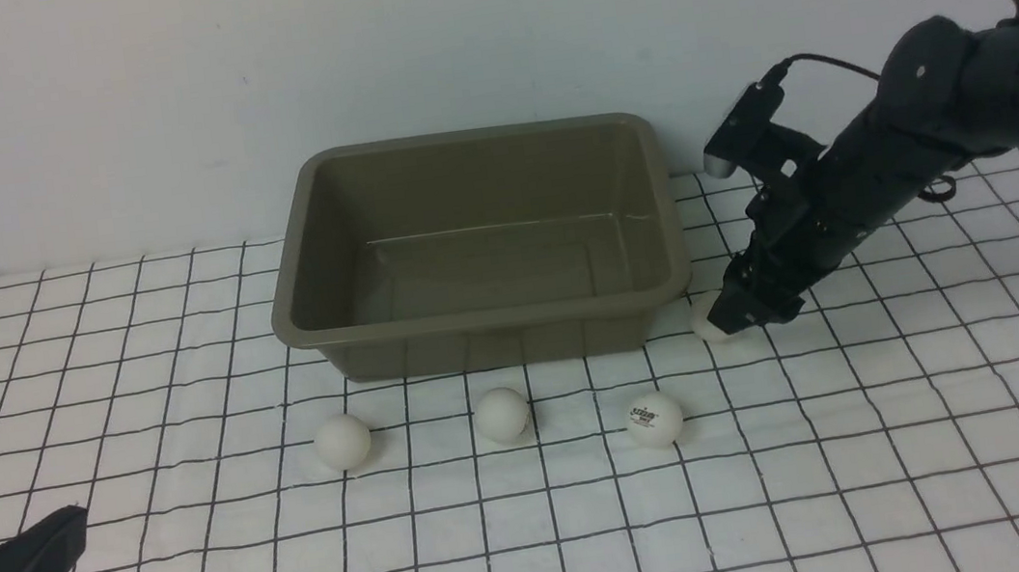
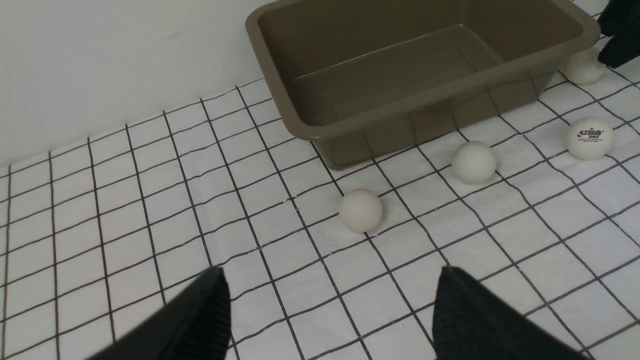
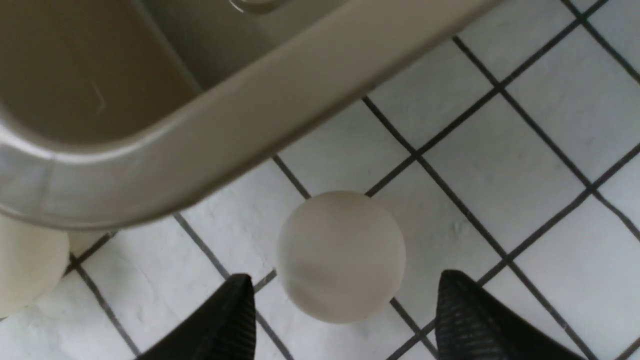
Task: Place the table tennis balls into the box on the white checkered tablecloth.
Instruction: 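Reach for and grasp a ping pong ball on the table, then release the ping pong ball into the bin and lift the gripper away, then reach for and grasp a ping pong ball on the table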
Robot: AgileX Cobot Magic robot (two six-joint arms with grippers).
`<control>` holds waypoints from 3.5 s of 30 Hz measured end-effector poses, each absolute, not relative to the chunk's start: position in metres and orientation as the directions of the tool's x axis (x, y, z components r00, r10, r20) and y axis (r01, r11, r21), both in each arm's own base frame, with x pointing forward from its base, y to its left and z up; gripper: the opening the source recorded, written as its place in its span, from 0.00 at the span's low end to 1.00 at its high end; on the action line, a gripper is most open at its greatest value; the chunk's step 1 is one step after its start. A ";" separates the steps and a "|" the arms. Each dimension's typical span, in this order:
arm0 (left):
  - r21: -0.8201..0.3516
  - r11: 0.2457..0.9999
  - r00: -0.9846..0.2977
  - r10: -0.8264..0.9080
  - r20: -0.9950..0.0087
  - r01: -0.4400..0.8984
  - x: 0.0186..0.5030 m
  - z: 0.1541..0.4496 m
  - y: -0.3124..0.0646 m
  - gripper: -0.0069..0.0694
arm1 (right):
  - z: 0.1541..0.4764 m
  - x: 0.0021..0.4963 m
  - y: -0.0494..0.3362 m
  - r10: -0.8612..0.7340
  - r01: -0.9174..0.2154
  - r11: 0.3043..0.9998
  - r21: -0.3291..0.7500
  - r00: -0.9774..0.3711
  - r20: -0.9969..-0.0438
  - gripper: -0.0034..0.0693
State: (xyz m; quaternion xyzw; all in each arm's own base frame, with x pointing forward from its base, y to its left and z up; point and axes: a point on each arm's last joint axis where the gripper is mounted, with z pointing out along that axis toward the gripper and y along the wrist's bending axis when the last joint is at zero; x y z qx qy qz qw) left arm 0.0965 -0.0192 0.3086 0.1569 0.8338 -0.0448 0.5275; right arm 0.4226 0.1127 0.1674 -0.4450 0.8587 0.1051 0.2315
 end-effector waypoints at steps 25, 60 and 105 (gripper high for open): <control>0.078 0.944 -0.412 0.214 -0.886 0.322 0.095 0.307 -0.020 0.73 | 0.200 0.426 0.098 -0.680 -0.769 0.630 -0.111 -0.477 -0.556 0.54; 0.072 0.940 -0.424 0.217 -0.879 0.332 0.094 0.306 -0.021 0.73 | 0.341 0.358 0.083 -0.587 -0.779 0.618 -0.104 -0.370 -0.720 0.74; 0.069 0.940 -0.426 0.216 -0.879 0.333 0.094 0.306 -0.021 0.73 | 0.154 0.329 0.185 -0.318 -0.509 0.837 0.201 -0.750 -0.580 0.74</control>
